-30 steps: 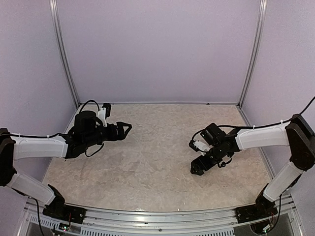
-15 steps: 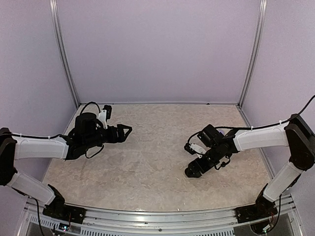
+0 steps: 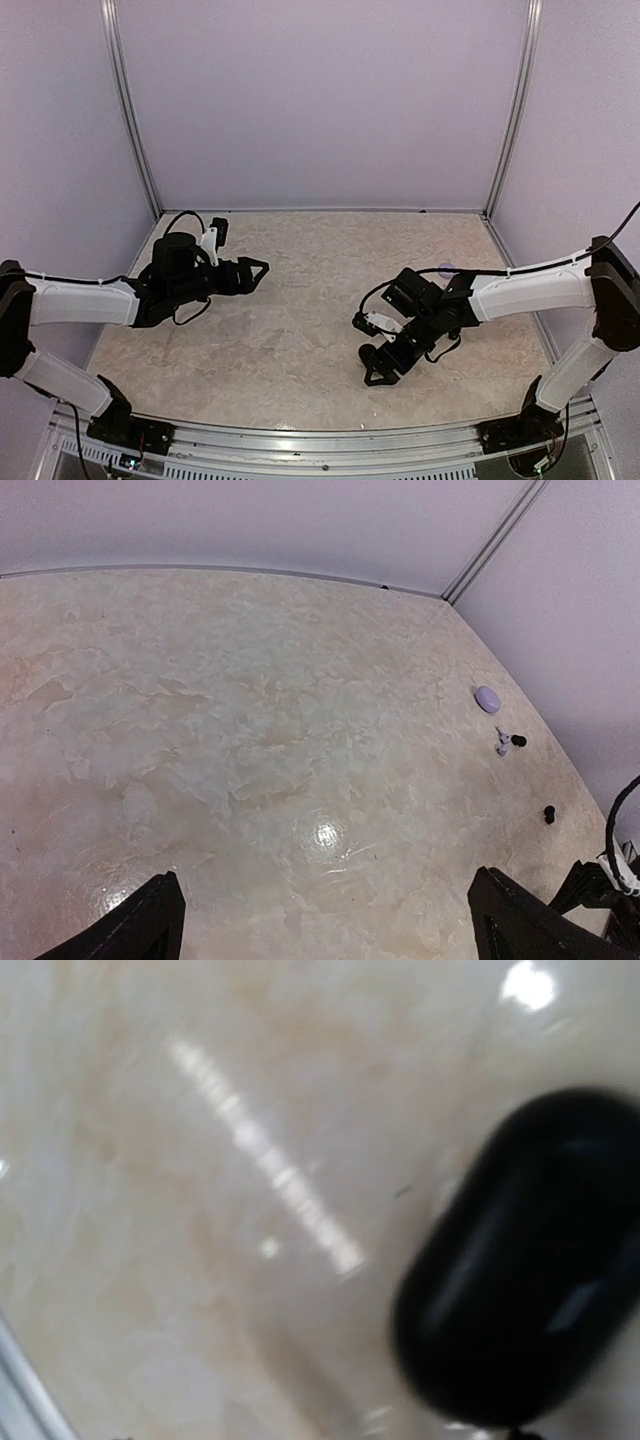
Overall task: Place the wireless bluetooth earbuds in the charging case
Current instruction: Pick up the charging case from the center of the board.
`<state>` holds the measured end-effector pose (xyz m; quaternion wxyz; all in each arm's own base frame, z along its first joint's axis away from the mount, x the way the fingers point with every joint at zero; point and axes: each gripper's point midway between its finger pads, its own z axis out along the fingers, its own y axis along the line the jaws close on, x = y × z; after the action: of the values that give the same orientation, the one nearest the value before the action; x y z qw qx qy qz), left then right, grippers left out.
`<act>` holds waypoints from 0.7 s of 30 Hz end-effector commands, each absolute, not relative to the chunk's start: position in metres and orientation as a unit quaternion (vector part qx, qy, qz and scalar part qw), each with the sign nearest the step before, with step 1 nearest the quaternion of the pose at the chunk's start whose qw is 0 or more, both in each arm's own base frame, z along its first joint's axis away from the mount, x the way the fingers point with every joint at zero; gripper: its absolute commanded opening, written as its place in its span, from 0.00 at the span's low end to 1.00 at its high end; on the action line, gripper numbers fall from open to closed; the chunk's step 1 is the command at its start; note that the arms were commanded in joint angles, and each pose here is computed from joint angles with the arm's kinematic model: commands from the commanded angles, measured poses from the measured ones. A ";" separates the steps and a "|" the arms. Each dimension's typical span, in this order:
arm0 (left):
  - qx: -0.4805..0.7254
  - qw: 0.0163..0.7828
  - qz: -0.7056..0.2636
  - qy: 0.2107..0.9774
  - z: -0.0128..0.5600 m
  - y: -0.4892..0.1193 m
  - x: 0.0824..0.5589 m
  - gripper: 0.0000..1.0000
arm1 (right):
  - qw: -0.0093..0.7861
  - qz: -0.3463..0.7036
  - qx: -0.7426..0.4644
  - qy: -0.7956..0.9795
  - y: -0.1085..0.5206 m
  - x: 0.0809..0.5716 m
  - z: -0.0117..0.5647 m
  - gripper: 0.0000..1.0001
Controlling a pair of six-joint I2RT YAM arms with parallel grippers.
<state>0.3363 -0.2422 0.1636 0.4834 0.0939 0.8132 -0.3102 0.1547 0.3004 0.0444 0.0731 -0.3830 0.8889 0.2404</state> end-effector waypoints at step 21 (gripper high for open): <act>0.092 0.508 -0.289 0.806 0.153 -0.243 0.313 0.99 | 0.122 0.147 -0.337 0.922 0.326 0.217 0.024 0.65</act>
<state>0.3116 -0.2465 0.1438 0.4820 0.1035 0.8170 -0.2992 0.2128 0.3156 0.0276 0.1186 -0.3328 0.9225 0.1556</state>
